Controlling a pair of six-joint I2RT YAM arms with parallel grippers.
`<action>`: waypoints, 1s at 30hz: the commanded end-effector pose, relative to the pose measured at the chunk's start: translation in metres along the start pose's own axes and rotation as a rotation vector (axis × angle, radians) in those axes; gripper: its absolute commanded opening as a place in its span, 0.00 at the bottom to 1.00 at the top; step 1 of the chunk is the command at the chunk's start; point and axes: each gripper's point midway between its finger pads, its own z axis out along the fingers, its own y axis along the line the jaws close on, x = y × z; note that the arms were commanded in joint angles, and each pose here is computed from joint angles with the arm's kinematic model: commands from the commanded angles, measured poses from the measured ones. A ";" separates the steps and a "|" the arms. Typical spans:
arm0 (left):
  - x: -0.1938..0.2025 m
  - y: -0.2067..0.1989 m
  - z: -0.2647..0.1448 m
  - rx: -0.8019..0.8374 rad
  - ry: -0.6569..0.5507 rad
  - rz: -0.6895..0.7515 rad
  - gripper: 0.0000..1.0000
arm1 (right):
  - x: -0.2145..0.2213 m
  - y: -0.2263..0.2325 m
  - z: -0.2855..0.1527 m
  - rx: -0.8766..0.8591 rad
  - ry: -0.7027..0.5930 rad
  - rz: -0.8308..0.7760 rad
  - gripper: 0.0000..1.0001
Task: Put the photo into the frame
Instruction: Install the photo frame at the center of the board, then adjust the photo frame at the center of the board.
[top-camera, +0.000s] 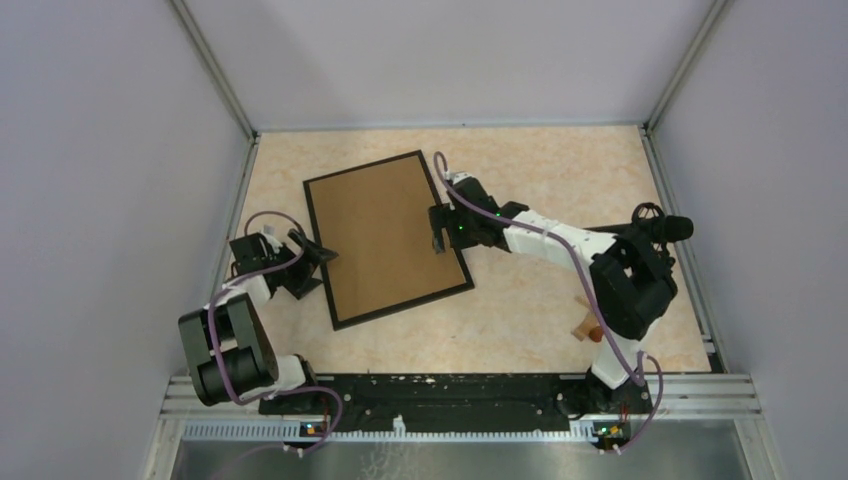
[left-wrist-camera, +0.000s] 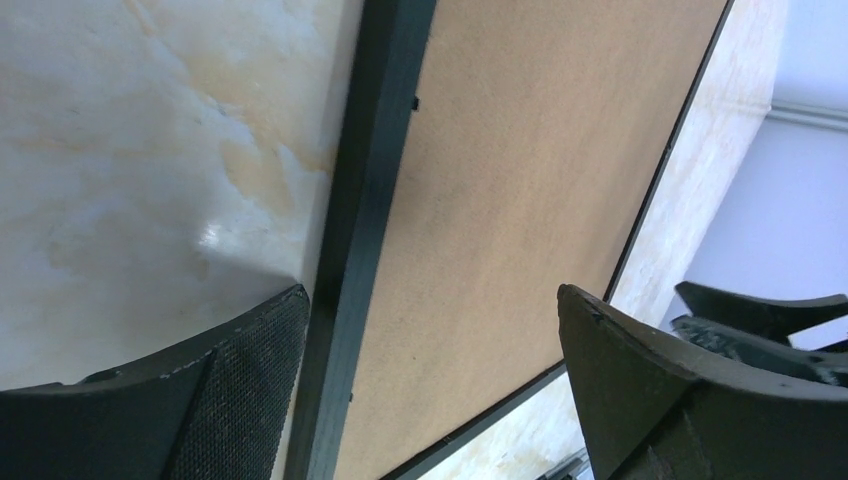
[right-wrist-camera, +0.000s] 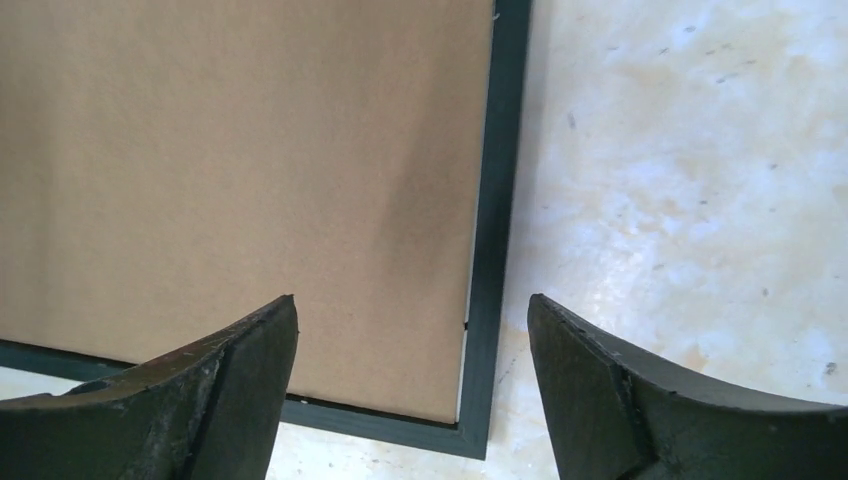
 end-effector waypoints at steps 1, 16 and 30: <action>0.044 0.020 0.003 -0.118 0.099 -0.041 0.99 | -0.025 -0.014 -0.021 -0.087 -0.080 0.172 0.85; 0.058 -0.115 -0.053 -0.024 -0.293 0.498 0.99 | -0.030 -0.047 -0.065 0.015 -0.155 0.234 0.99; -0.129 -0.210 0.069 0.002 -0.528 0.528 0.99 | 0.041 -0.047 -0.067 -0.056 -0.114 0.506 0.99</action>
